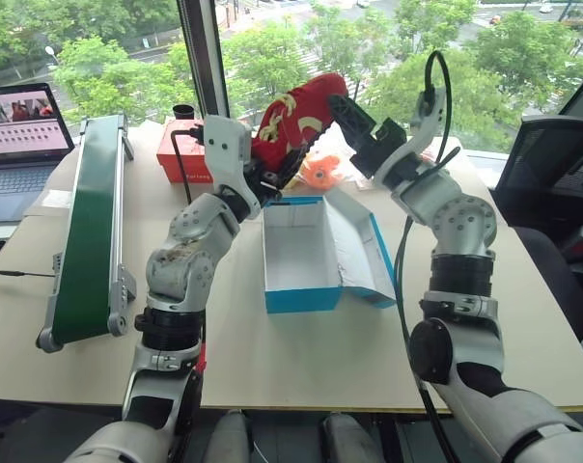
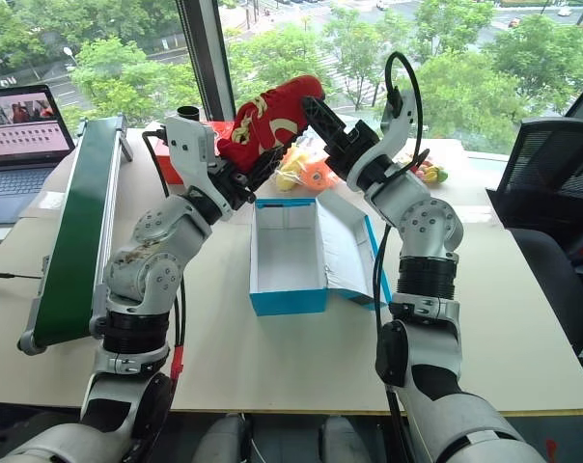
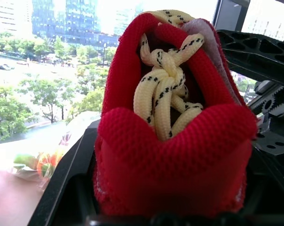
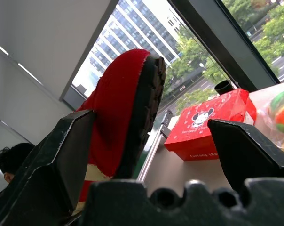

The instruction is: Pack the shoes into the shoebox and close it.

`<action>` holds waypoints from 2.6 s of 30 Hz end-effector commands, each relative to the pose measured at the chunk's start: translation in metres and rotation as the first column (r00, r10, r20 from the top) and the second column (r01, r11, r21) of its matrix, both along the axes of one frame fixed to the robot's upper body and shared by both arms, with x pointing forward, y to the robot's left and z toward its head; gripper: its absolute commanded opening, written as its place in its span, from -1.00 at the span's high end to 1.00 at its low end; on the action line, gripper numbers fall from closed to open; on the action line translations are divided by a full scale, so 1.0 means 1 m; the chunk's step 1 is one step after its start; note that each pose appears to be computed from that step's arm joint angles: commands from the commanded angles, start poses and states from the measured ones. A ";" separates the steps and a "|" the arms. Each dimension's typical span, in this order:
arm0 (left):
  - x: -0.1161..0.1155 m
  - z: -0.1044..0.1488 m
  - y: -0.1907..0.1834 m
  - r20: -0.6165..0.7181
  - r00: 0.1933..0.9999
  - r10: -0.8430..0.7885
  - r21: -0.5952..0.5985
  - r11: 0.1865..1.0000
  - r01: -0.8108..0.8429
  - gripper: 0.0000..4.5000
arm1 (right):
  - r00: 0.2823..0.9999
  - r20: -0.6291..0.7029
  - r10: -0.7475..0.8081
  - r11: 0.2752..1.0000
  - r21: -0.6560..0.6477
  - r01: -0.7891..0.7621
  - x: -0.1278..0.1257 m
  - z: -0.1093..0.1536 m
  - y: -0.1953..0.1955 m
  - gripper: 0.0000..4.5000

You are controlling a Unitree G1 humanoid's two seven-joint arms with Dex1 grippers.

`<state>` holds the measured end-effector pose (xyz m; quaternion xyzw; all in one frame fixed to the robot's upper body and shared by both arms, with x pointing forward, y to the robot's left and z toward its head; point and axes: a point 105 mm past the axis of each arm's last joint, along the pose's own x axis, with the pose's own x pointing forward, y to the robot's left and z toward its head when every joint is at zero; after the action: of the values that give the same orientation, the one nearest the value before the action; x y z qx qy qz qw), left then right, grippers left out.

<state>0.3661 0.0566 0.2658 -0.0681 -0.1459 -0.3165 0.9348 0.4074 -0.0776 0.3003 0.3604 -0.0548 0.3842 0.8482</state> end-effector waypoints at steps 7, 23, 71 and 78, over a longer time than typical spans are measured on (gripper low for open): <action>-0.008 0.022 0.002 0.088 0.996 0.003 -0.003 1.000 -0.003 -0.14 | 0.994 0.106 0.036 0.999 -0.014 -0.035 -0.014 0.029 0.007 0.22; -0.039 -0.007 0.092 0.023 0.999 0.024 0.333 0.942 -0.030 -1.00 | 0.978 0.205 -0.033 0.847 -0.514 0.137 0.006 0.011 0.021 0.80; -0.096 -0.059 0.102 -0.200 0.975 -0.096 0.598 0.776 0.199 -1.00 | 0.885 0.465 0.013 0.359 -0.828 0.430 0.024 -0.081 0.047 -0.98; -0.050 -0.058 0.196 -0.083 0.907 0.413 0.575 0.763 -0.295 -1.00 | 0.889 0.429 0.161 0.730 -0.657 0.185 -0.013 -0.027 0.056 -0.98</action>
<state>0.3076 0.2177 0.1971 0.1873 0.0574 -0.2479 0.9488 0.4120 -0.0234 0.2327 -0.1257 -0.0511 0.3975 0.9075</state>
